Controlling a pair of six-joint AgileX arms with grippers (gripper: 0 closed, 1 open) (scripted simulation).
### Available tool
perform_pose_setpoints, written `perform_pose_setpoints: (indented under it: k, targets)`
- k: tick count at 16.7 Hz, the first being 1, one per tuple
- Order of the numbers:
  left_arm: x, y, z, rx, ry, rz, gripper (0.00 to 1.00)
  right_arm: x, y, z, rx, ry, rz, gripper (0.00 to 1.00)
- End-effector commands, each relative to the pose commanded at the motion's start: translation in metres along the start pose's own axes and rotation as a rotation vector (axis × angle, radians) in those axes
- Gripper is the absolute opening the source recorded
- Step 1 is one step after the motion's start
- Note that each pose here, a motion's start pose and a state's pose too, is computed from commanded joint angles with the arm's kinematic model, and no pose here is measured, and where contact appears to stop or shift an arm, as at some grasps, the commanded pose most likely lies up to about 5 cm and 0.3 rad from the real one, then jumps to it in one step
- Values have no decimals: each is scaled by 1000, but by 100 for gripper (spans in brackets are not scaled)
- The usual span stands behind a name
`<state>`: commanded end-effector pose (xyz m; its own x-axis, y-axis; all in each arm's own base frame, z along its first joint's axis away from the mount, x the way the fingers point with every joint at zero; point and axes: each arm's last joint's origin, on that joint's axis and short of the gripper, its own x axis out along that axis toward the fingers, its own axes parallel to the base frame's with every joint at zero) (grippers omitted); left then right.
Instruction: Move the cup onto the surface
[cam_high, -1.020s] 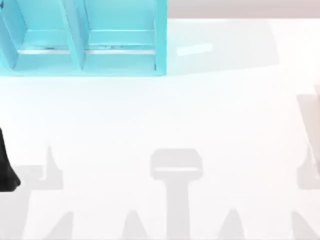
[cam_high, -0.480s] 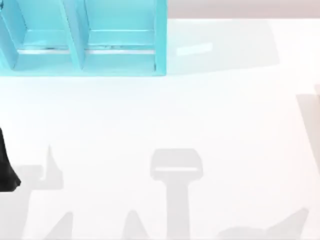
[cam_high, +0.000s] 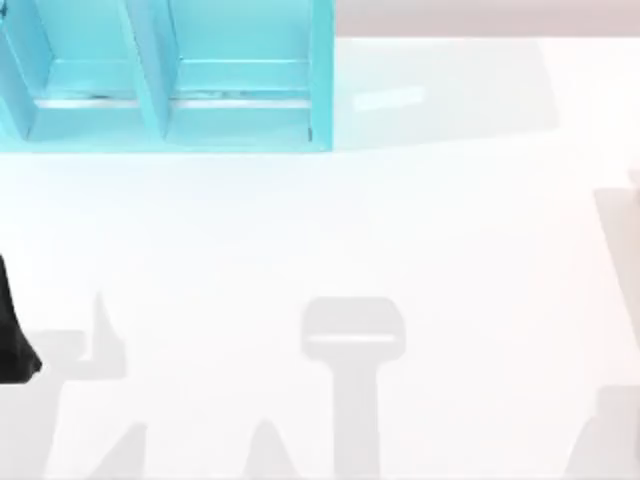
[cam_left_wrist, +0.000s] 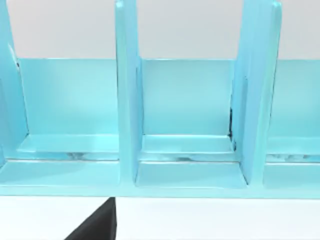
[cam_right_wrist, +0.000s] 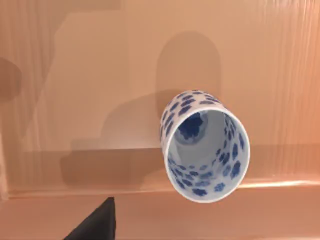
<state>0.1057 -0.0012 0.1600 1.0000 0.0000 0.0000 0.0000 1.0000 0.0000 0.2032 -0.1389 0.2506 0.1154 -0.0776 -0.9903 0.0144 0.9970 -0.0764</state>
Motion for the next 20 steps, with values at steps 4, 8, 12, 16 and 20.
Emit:
perform_pose_setpoints:
  k: [4, 8, 12, 16, 20]
  targets:
    - [0, 0, 0, 0, 0, 0, 100, 4, -25, 7, 1, 109, 74, 100]
    - [0, 0, 0, 0, 0, 0, 100, 4, -26, 8, 1, 115, 78, 100]
    - [0, 0, 0, 0, 0, 0, 100, 15, -25, 7, 1, 117, 80, 100]
    - [0, 0, 0, 0, 0, 0, 100, 59, -24, 6, 1, 108, 73, 100]
    - [0, 0, 0, 0, 0, 0, 100, 98, -19, -2, 1, 111, 75, 100]
